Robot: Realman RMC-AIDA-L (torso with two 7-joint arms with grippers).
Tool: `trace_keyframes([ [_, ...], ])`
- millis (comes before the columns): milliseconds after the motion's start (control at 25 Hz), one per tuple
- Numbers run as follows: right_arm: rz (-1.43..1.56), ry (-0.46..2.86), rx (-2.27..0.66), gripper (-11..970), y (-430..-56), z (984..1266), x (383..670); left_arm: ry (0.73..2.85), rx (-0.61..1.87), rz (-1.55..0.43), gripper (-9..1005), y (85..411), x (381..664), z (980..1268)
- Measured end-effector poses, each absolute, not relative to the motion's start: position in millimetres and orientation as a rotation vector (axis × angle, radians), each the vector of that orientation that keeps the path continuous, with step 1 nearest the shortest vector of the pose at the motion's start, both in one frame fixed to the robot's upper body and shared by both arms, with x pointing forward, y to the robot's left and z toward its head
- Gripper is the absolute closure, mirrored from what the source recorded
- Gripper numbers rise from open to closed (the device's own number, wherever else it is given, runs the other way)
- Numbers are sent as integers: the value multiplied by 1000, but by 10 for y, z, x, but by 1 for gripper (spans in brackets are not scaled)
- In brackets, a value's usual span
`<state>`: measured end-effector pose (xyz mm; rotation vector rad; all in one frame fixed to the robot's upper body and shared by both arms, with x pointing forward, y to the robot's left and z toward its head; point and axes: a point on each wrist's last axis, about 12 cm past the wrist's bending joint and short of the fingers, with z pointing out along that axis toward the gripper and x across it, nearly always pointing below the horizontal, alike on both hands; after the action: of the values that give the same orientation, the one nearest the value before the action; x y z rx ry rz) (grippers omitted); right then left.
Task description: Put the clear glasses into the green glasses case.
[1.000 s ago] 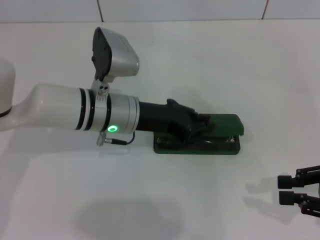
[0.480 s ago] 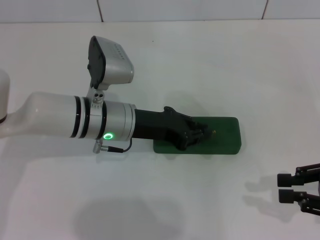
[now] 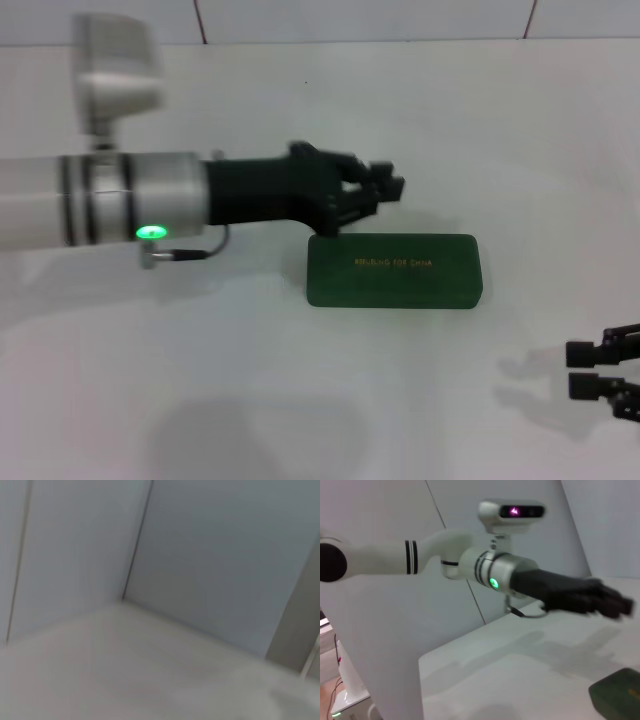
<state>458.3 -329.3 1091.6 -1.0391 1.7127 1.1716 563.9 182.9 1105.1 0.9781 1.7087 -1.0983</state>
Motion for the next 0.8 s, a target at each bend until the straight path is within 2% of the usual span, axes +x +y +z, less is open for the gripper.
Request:
trace_keyframes([
  [200, 1103, 1617, -1011, 656, -3369, 11011, 4582, 1322, 1053, -1165, 716, 2179, 5281, 11203],
  [280, 1086, 1570, -984, 655, -3377, 11050, 4595, 1256, 1065, -1183, 673, 2309, 5167, 11226],
  [600, 1169, 1440, -1108, 623, -3054, 11169, 4816, 1345, 1035, -1386, 502, 2684, 4897, 11214],
  [720, 1205, 1402, -1141, 420, -2937, 11209, 4890, 1406, 1044, -1413, 384, 2711, 4820, 11135],
  [800, 1231, 1366, -1170, 328, -2832, 11250, 4956, 1431, 1041, -1420, 305, 2715, 4777, 11083],
])
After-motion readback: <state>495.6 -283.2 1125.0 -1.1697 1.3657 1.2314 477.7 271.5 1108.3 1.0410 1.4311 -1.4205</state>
